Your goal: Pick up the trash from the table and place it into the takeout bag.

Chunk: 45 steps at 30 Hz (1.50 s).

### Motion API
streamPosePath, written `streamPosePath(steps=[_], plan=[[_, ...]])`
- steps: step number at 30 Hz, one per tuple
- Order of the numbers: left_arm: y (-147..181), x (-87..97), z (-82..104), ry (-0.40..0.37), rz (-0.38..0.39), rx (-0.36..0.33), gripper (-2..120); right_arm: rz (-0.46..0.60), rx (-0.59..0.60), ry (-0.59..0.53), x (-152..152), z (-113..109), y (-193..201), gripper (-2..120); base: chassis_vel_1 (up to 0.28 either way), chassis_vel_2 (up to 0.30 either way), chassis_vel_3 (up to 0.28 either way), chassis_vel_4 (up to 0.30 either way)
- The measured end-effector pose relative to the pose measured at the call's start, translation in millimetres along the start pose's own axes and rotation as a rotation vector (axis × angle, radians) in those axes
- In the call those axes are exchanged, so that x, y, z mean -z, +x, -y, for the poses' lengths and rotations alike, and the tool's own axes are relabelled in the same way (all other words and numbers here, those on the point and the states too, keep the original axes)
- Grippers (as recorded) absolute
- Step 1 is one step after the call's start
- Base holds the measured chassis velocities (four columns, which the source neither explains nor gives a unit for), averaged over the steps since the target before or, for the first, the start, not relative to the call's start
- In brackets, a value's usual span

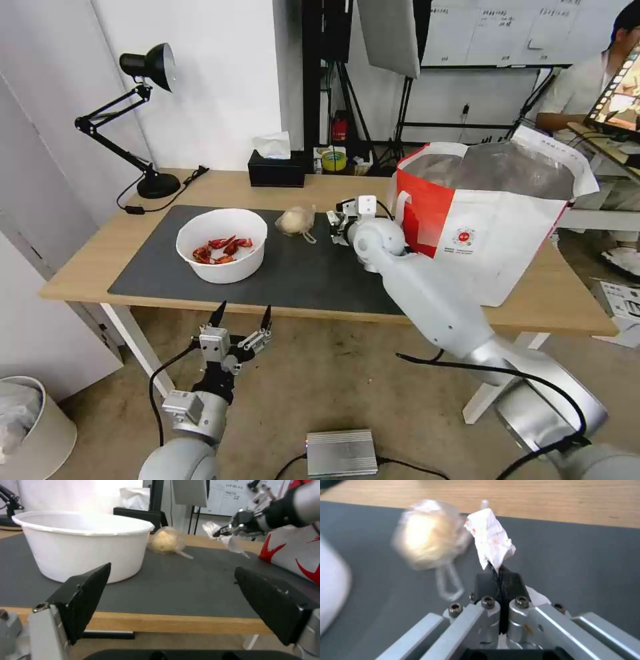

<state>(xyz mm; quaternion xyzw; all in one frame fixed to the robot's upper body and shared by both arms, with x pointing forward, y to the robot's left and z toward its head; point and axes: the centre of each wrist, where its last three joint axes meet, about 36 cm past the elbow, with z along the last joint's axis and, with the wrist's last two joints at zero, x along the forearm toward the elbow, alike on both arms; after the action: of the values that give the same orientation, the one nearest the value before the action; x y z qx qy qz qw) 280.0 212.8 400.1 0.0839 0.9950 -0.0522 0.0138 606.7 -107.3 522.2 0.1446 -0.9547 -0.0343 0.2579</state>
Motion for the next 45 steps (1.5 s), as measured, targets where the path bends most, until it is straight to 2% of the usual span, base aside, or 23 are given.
streamPosePath(steps=[8,16,19,24,27,28,32,37,39,45], plan=[[2,0.5,1.0,0.003,0.000,0.006,100,0.024,0.080,0.029,-19,-17,52,0,0.000,0.000,0.000,0.000],[4,2.2,2.8,0.004,0.005,0.009,100,0.078,0.115,0.057,-32,-14,100,0,0.000,0.000,0.000,0.000],[6,3.1,4.1,0.002,0.006,0.009,100,0.149,0.105,0.091,-32,0,137,0,0.000,0.000,0.000,0.000],[7,2.9,5.8,0.001,0.008,0.008,100,0.222,0.086,0.115,-25,13,165,0,0.000,0.000,0.000,0.000],[8,1.5,10.6,0.004,0.010,0.006,100,0.341,0.064,0.157,-8,29,211,0,0.000,0.000,0.000,0.000],[8,1.5,10.6,0.004,0.010,0.006,100,0.341,0.064,0.157,-8,29,211,0,0.000,0.000,0.000,0.000],[9,1.7,15.9,0.010,0.011,-0.002,100,0.433,0.041,0.187,8,44,253,0,0.000,0.000,0.000,0.000],[9,1.2,17.9,0.010,0.009,-0.006,100,0.475,0.015,0.196,16,55,269,0,0.000,0.000,0.000,0.000],[9,0.4,19.7,0.012,0.007,-0.008,100,0.480,0.008,0.166,24,64,276,0,0.000,0.000,0.000,0.000],[12,-1.9,22.1,0.015,-0.001,-0.008,100,0.481,-0.042,0.130,38,85,274,0,0.000,0.000,0.000,0.000]])
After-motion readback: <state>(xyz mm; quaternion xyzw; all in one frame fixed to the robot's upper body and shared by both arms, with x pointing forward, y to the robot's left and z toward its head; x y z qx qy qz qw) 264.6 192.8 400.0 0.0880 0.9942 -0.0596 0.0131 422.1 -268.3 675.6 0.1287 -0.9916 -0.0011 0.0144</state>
